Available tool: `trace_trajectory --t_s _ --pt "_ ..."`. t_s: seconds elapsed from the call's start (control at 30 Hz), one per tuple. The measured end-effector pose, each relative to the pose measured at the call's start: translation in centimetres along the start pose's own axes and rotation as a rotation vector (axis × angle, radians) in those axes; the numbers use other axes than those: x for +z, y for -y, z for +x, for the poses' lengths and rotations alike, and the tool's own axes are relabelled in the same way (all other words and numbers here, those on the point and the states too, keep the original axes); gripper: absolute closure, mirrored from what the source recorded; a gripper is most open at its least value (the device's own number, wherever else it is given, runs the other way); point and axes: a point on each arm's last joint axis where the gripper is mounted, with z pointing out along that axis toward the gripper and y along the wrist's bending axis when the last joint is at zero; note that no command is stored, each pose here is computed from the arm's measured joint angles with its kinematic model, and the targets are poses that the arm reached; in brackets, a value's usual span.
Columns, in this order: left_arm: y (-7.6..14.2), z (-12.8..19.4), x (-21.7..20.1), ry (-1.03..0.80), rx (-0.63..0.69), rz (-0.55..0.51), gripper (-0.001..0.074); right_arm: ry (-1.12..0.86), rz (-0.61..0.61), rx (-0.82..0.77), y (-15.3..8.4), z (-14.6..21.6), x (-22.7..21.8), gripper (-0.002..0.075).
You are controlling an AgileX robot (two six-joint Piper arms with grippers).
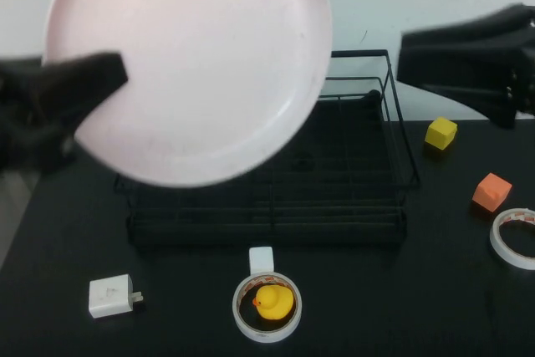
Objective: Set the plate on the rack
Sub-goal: Place the plate on the rack
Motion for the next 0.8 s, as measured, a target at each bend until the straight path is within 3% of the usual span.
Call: trace_trajectory --t_s 0.1,0.2,0.53,0.8 --pt "-1.3 -1.4 2.0 -0.046 0.091 -0.02 0.0643 -0.104 0.021 -0.077 -0.7 0.3 -0.7 0.0678" --pt "-3.1 -2.2 4.4 -0.105 0.208 -0.034 0.0643 -0.233 0.041 -0.133 -1.4 0.9 -1.4 0.0708" --pt "-9.9 -1.2 11.8 -0.272 0.623 -0.075 0.0643 -0.682 0.242 -0.15 -2.4 3.1 -4.7 0.072" --pt "-14.5 0.5 17.4 -0.34 0.882 -0.076 0.0643 -0.803 0.286 -0.065 -3.2 6.5 -6.0 0.072"
